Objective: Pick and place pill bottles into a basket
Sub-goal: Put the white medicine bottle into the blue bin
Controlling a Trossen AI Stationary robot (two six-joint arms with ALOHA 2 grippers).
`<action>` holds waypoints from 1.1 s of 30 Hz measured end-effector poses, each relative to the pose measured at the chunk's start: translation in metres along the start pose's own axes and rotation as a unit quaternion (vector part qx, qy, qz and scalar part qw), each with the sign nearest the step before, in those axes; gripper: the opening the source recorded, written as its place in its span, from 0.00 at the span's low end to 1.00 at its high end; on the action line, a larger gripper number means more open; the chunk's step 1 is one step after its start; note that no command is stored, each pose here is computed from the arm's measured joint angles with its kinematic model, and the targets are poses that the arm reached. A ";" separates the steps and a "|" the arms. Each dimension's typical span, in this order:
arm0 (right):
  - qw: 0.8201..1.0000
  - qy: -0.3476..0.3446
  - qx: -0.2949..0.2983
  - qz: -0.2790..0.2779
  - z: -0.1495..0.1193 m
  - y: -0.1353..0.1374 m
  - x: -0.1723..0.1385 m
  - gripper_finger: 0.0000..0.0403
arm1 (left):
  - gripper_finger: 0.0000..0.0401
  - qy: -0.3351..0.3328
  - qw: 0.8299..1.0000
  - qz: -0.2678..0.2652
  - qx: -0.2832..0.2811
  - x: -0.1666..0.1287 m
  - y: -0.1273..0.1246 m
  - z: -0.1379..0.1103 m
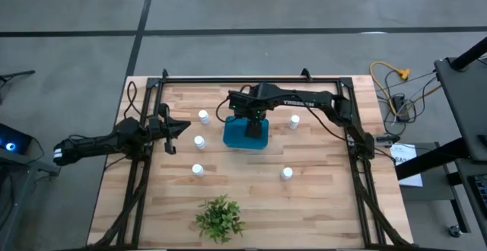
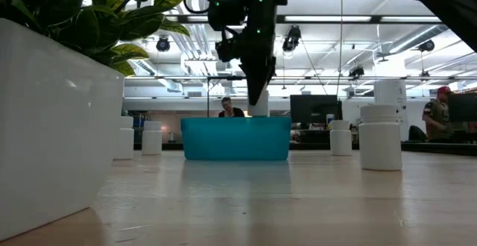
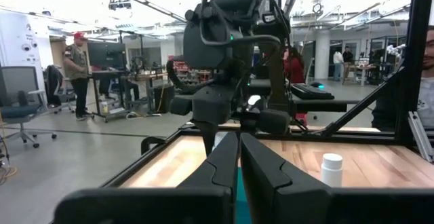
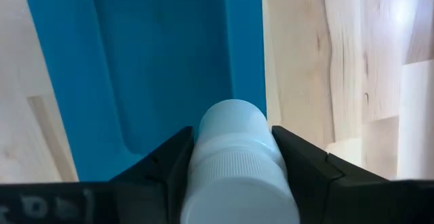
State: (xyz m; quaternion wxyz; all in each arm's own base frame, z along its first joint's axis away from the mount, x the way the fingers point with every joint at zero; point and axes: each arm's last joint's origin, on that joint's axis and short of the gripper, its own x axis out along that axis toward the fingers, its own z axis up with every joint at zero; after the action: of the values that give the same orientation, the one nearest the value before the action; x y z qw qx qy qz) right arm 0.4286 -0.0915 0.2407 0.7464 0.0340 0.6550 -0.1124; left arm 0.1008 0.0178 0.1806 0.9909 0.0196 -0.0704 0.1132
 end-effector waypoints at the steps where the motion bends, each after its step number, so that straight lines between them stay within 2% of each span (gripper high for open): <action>1: 1.000 0.002 0.000 0.000 -0.001 0.000 0.002 0.41 | 0.00 0.000 1.000 0.000 0.000 0.000 0.000 0.000; 10: 1.000 0.010 -0.007 0.001 -0.006 0.003 0.025 0.41 | 0.00 0.000 1.000 0.000 0.000 0.000 0.000 0.000; 22: 0.999 0.024 -0.014 0.034 -0.017 0.006 0.059 0.41 | 0.00 0.000 1.000 0.000 0.000 0.000 0.000 0.000; 33: 0.999 0.026 -0.015 0.039 -0.019 0.004 0.064 0.41 | 0.00 0.000 1.000 0.000 0.000 0.000 0.000 0.000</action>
State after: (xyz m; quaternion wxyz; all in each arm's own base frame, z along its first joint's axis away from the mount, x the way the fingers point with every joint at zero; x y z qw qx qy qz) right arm 0.4182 -0.0915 0.1744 0.7333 0.0513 0.6741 -0.0721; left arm 0.1008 0.0178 0.1806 0.9909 0.0197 -0.0706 0.1133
